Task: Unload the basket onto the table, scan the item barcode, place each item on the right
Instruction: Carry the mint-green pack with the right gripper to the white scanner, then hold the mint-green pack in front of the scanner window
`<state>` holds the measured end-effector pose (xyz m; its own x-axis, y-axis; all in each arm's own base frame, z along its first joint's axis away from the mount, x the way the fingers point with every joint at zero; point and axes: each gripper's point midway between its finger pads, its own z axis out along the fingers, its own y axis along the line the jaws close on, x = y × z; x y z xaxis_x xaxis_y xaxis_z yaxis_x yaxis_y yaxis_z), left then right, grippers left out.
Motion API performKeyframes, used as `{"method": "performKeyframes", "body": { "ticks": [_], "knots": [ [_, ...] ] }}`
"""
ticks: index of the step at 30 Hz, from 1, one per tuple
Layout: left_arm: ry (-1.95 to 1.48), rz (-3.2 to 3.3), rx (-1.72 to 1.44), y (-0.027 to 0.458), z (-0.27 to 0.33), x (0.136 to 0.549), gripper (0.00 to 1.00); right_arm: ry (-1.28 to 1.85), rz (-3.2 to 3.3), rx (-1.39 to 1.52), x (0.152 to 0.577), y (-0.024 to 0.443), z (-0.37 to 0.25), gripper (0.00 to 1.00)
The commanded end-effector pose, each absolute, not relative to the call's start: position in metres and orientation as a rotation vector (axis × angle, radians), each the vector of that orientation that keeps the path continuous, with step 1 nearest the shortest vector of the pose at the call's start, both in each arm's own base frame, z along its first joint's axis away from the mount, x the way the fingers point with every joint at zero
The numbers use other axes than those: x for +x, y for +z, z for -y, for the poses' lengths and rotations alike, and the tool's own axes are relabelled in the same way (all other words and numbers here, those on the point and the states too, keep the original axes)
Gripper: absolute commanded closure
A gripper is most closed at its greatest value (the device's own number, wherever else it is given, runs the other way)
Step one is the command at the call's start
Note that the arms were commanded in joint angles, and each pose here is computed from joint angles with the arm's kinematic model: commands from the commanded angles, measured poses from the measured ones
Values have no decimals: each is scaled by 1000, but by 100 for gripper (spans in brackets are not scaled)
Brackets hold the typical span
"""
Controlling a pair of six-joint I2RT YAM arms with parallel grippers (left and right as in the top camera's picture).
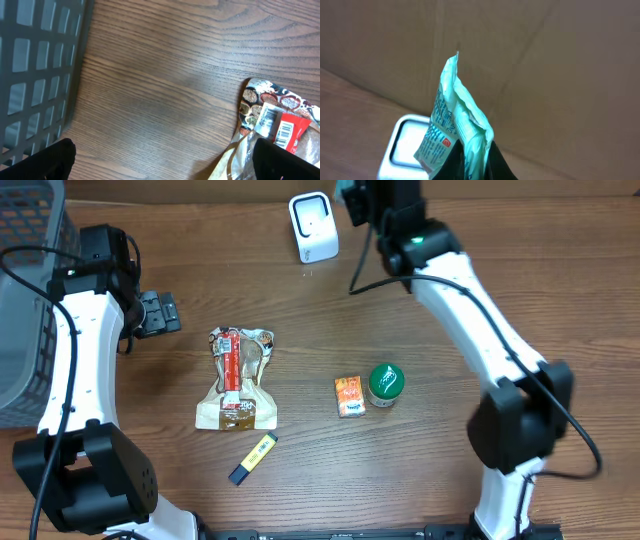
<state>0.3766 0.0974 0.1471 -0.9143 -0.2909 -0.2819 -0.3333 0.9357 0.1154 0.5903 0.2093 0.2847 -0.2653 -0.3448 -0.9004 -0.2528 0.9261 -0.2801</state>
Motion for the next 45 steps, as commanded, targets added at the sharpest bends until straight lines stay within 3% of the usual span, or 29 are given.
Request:
{"method": "performKeyframes", "body": {
  "ticks": [1,10,21,40,45],
  "knots": [
    [236,-2834,-441,148,-98,377,0,-194,-1780,-444,612,279,-213,97],
    [236,-2834,-441,148,-98,377,0,-161,-1622,-367,653,241,-230,96],
    [236,-2834,-441,148,-98,377,0,-166,-1638,-365,667,178,-236,96],
    [236,-2834,-441,148,-98,377,0,-128,-1705,-503,632,151,-307,96],
    [236,-2834,-441,148,-98,377,0,-250,-1741,-434,627,147,-297,97]
  ]
}}
